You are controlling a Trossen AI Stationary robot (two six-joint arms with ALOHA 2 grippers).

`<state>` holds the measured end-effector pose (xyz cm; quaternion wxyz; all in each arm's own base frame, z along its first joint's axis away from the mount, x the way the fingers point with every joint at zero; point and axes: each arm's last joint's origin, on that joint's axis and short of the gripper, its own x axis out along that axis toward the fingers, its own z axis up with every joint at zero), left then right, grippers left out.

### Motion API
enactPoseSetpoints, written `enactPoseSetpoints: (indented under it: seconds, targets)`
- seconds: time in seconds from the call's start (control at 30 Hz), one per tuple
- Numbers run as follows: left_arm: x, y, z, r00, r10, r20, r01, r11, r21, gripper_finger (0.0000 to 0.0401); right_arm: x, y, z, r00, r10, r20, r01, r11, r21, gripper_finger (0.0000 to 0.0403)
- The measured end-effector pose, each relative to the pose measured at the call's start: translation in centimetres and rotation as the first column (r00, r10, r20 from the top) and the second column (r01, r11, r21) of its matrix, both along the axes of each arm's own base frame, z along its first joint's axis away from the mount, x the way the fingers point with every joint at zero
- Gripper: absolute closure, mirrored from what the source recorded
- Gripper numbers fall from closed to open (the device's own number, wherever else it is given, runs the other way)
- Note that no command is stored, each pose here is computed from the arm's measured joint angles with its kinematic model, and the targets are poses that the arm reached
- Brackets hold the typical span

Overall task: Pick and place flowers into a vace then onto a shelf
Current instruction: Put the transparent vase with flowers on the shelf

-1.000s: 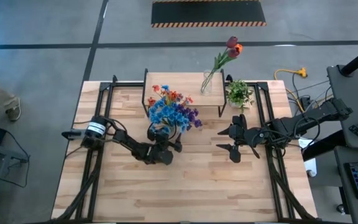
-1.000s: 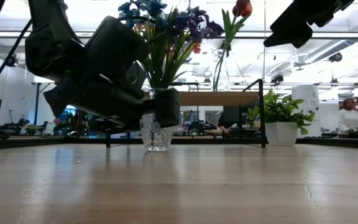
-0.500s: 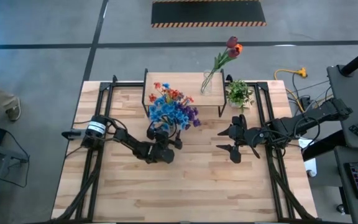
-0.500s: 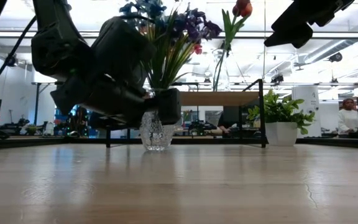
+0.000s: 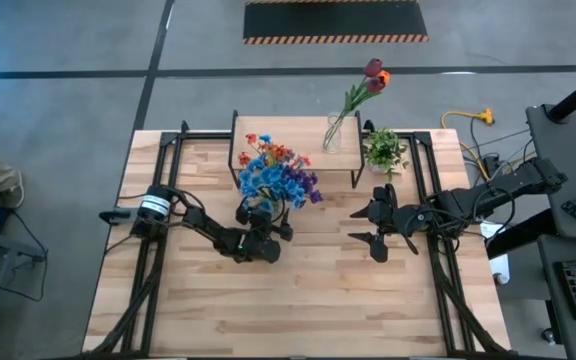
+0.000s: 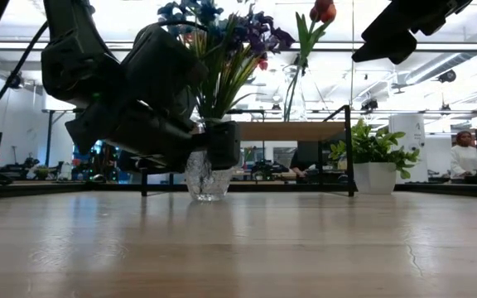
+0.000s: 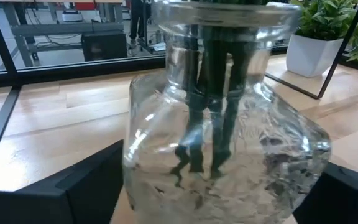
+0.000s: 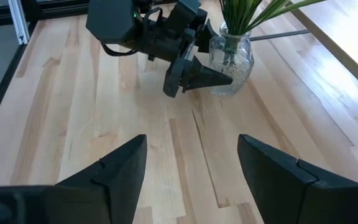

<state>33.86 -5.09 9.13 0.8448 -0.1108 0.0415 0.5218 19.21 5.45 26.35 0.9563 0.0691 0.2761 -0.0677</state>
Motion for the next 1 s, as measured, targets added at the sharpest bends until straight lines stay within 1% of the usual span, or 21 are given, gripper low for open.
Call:
enactPoseSetpoints:
  seconds: [0.17,0.27,0.77,0.9,1.0]
  targets:
    - [0.0,0.0,0.0,1.0,-0.015,-0.004,0.015,1.0,-0.01,0.0087,0.0,0.0,0.0,1.0,0.0,0.0,0.0,1.0,0.0,0.0161]
    - [0.0,-0.1,0.0,1.0,-0.022,-0.004,0.022,1.0,-0.015,0.0101,0.0,0.0,0.0,1.0,0.002,-0.001,-0.002,1.0,-0.003,0.0161]
    - [0.1,-0.1,0.0,1.0,-0.031,0.002,0.031,0.999,-0.023,0.0099,0.0,0.0,-0.3,1.0,0.012,-0.012,-0.013,1.0,-0.022,0.0161]
    - [0.5,-0.2,0.3,0.999,-0.044,0.008,0.044,0.999,-0.029,0.0099,-0.1,0.0,-0.4,1.0,0.012,-0.014,-0.013,1.0,-0.023,0.0161]
    - [1.0,-0.5,0.8,0.998,-0.062,-0.015,0.061,0.998,-0.014,0.0099,-0.1,0.0,-0.4,1.0,0.012,-0.014,-0.013,1.0,-0.023,0.0161]
